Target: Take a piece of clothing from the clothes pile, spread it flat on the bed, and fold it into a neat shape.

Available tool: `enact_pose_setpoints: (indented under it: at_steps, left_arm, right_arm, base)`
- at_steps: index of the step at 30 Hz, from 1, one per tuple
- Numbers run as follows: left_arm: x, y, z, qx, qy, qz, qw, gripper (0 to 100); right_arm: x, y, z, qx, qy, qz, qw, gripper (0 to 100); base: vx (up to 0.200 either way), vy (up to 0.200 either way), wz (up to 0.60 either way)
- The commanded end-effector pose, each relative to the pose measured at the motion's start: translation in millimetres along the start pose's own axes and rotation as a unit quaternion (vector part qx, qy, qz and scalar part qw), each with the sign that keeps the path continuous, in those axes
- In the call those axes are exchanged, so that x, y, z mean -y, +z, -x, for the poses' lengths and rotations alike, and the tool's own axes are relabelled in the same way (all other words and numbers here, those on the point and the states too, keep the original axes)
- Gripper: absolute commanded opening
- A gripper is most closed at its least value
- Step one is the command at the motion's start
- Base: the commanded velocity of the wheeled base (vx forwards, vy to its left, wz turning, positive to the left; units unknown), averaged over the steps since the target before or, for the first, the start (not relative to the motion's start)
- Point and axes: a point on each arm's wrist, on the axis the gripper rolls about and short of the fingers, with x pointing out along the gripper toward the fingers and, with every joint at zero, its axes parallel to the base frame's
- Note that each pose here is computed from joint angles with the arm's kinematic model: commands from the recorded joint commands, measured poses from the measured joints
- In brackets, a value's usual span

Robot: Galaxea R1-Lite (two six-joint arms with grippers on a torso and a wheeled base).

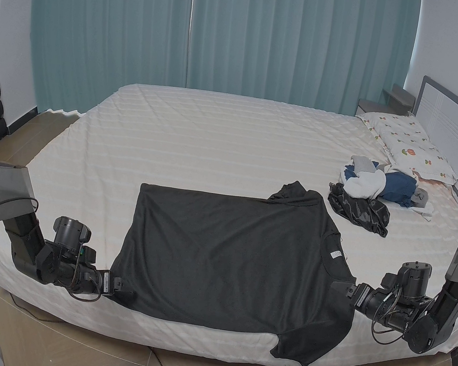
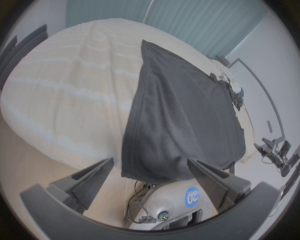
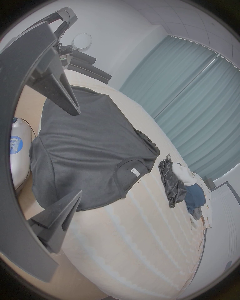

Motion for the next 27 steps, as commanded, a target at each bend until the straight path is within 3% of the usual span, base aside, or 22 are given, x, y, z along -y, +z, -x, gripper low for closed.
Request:
enact_pose_setpoints:
  at_steps: [1,5,6,14,27]
  left_arm:
    - [2,-1,-3,-0.004,0.001,-0.003,1.0000,100]
    - [3,-2,-3,-0.006,0.000,-0.004,1.0000,100]
    - [4,-3,-3,-0.007,0.000,-0.004,1.0000,0]
    - [0,-16,3,-0.016,0.050,0.002,0.9986,0]
    - [1,-29,21,-0.021,0.055,0.040,0.9975,0]
  right_arm:
    - [0,0,-2,0.001,0.002,0.000,1.0000,100]
    - [0,0,-2,0.002,0.002,0.001,1.0000,100]
    - [0,0,-2,0.000,0.001,0.001,1.0000,100]
    - [8,-3,-1,-0.007,-0.011,-0.006,0.9999,100]
    - [26,-10,-5,-0.031,-0.036,-0.008,0.9988,100]
  base:
    - [0.000,0.000,0.00]
    - [0.000,0.000,0.00]
    - [0.000,0.000,0.00]
    - [0.000,0.000,0.00]
    - [0.000,0.000,0.00]
